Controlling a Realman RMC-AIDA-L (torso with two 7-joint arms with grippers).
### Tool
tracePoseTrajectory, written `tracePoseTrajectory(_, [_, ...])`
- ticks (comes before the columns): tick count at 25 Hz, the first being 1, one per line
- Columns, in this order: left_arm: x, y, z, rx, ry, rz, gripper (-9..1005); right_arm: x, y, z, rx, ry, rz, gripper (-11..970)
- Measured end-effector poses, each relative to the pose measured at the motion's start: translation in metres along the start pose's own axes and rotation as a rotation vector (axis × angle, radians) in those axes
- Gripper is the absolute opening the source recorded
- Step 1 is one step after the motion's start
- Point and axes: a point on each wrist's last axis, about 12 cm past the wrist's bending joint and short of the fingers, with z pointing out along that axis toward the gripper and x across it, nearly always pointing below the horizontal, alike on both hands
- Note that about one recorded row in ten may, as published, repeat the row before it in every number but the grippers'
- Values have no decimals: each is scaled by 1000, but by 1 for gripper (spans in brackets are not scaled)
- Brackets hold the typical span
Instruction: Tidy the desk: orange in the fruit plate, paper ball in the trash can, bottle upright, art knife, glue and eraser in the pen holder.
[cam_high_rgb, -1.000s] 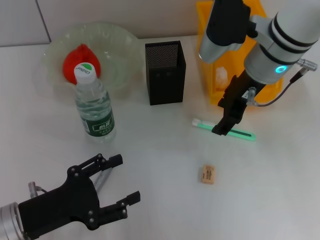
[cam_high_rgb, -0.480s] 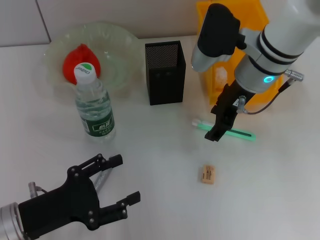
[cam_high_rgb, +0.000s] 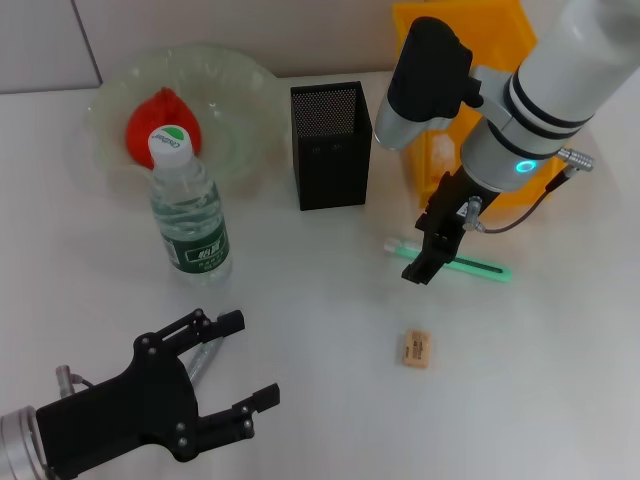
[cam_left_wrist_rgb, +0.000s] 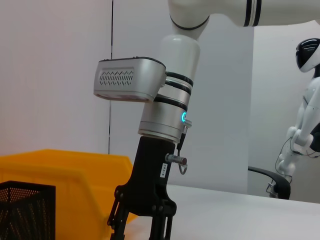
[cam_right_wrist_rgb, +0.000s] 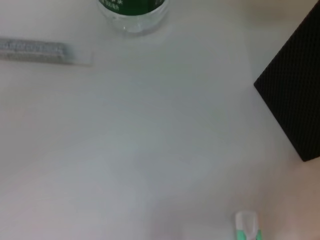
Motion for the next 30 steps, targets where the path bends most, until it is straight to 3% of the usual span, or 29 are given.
tracePoseTrajectory(24, [-1,0,1,10,-2,3,813,-6,8,8,-73,-3,2,647])
tracePoseTrajectory(30, [-1,0,1,12,-4,5,813,-5,4,6,-45,-10,5,636])
